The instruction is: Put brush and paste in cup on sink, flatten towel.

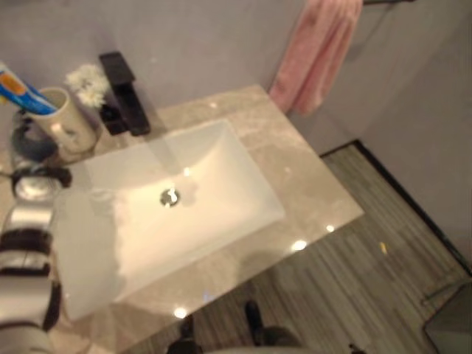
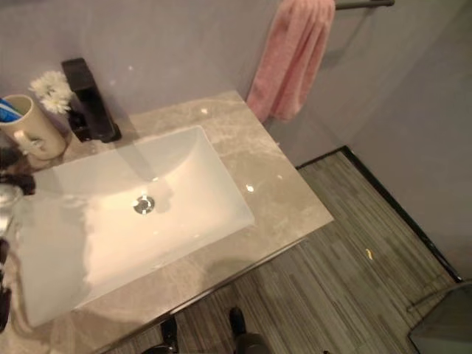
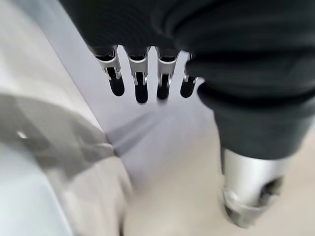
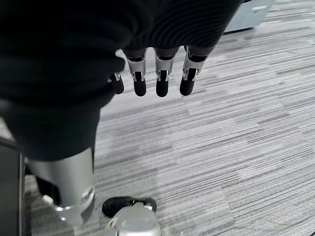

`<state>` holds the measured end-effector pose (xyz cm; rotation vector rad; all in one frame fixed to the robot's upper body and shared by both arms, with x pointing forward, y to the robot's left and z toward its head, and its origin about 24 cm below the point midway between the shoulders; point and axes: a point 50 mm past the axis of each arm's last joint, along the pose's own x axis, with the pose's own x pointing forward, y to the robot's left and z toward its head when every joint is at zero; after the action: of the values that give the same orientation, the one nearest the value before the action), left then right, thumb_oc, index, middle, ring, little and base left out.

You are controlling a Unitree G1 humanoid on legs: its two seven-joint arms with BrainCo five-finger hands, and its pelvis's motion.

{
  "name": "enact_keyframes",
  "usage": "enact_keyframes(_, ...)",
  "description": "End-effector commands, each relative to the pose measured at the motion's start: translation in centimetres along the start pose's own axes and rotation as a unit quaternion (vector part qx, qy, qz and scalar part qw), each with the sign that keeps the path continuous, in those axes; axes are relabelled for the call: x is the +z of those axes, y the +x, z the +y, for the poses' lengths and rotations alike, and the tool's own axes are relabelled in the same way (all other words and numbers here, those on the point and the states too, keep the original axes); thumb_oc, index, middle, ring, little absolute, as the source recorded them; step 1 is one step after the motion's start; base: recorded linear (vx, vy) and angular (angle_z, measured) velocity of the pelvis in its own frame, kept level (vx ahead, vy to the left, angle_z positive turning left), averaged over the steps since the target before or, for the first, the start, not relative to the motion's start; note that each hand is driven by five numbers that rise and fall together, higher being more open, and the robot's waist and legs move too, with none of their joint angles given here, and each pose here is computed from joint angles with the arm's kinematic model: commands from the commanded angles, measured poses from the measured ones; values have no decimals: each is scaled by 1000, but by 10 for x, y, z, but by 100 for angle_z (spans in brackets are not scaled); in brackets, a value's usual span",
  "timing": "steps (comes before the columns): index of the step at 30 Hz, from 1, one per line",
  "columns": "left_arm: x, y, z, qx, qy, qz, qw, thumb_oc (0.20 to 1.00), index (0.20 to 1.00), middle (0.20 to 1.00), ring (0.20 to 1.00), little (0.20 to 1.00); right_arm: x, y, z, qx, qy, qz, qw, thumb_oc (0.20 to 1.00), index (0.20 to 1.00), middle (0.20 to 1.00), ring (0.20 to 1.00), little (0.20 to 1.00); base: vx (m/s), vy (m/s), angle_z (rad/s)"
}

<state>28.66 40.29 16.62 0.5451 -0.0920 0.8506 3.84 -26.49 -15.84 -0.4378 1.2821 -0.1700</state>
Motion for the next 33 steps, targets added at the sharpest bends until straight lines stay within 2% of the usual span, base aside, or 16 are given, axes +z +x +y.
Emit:
enact_keyframes(1,-15,-1,60,95,4,-4,995,1000,1000,1000,1000,1000,-27,-3,-10,-10,-14,56,998,1000,1000,1000,1000,1000,-5,-27,20)
enact_keyframes(6,-36,-20,85,113,-2,8,994,1000,1000,1000,1000,1000,-30,-3,-9,-6,-35,63,997,1000,1000,1000,1000,1000,-18,-38,25)
enact_keyframes(11,-52,-33,90,97,-20,32,995,1000,1000,1000,1000,1000,-27,-2,-13,-7,-48,65,997,1000,1000,1000,1000,1000,-25,-45,21)
enact_keyframes(15,-73,-54,115,136,-1,58,989,1000,1000,1000,1000,1000,-18,0,-20,-21,-33,53,998,1000,1000,1000,1000,1000,-14,-82,11)
enact_keyframes(20,-105,-76,127,164,11,118,979,1000,1000,1000,1000,1000,-19,0,-24,-24,-48,53,997,1000,1000,1000,1000,1000,-41,-111,2)
enact_keyframes(25,-177,-128,134,197,29,289,936,1000,1000,1000,1000,1000,-26,-1,-37,-46,-53,69,995,1000,1000,1000,1000,1000,-23,-101,6)
enact_keyframes(27,-206,-158,134,204,42,376,903,1000,1000,1000,1000,1000,-25,0,-40,-54,-48,66,995,1000,1000,1000,1000,1000,-18,-74,11)
enact_keyframes(28,-206,-158,133,204,42,376,903,1000,1000,1000,1000,1000,-25,0,-40,-54,-47,66,995,1000,1000,1000,1000,1000,-3,-38,12)
enact_keyframes(31,-236,-204,125,201,17,486,850,1000,1000,1000,1000,1000,-23,0,-47,-63,-45,65,995,1000,1000,1000,1000,1000,10,-19,3)
enact_keyframes(33,-255,-253,122,176,43,581,794,1000,1000,1000,1000,1000,-21,1,-48,-66,-42,61,995,1000,1000,1000,1000,1000,47,-4,1)
